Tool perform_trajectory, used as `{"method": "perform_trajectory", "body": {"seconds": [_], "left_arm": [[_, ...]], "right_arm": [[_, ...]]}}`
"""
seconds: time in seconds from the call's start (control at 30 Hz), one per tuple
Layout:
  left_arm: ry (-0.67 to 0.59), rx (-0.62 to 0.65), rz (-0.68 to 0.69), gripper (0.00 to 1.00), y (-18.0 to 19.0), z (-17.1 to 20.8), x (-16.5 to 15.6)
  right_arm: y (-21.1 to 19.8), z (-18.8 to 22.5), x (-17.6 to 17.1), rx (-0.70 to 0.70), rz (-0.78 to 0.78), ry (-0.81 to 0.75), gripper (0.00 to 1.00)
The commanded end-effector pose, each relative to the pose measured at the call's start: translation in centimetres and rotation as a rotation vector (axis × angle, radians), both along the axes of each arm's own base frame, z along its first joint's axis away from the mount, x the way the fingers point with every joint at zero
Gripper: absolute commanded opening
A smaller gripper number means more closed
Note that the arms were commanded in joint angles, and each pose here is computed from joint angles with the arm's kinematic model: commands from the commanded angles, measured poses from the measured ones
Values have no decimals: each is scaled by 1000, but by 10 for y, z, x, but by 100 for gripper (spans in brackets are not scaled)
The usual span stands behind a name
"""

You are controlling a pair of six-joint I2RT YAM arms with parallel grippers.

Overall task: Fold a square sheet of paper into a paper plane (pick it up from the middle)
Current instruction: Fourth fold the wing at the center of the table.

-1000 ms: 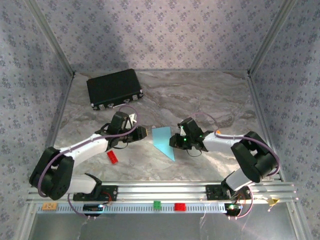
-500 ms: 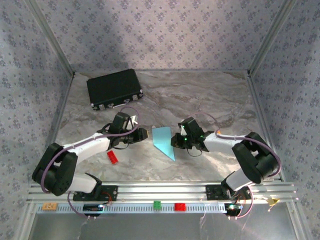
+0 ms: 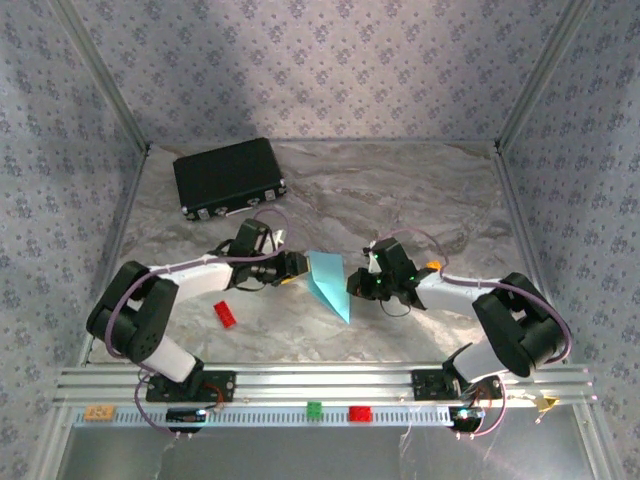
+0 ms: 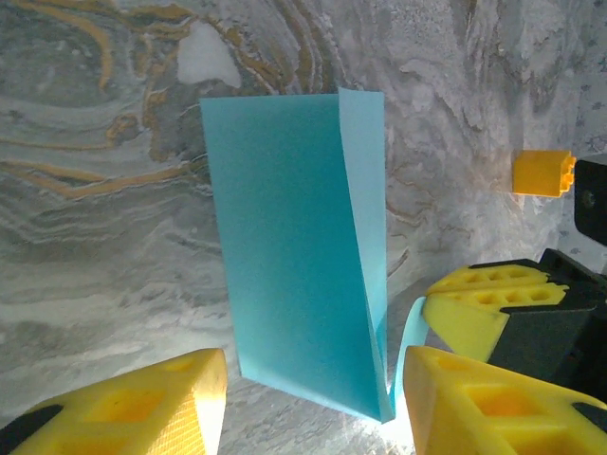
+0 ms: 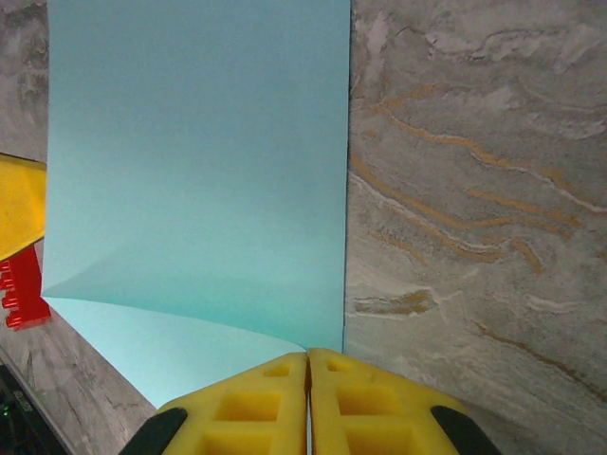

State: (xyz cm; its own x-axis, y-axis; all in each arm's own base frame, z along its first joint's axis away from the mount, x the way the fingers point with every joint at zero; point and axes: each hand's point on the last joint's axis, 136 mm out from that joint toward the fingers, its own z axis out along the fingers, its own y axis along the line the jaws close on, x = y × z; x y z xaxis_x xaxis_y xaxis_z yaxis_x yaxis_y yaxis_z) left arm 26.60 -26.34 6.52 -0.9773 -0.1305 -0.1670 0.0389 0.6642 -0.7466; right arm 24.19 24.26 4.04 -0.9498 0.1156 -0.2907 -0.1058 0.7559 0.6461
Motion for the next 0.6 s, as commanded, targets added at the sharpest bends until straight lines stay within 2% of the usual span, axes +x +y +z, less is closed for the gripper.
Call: {"method": "perform_trajectory", "body": {"seconds": [0.0, 0.23, 0.4, 0.53, 0.57], "left_arm": [[-19, -69, -33, 53, -16, 15, 7], [-9, -92, -64, 55, -27, 16, 9], [56, -107, -82, 54, -38, 2, 8], [87, -132, -83, 46, -44, -4, 9], [93, -138, -85, 40, -46, -5, 8]], "right_arm": [[1, 7, 0, 30, -4, -9, 10], [-1, 6, 2, 31, -9, -10, 10], [0, 6, 2, 33, -5, -8, 10], [0, 6, 1, 34, -6, -4, 10], [0, 6, 1, 34, -6, -4, 11]]}}
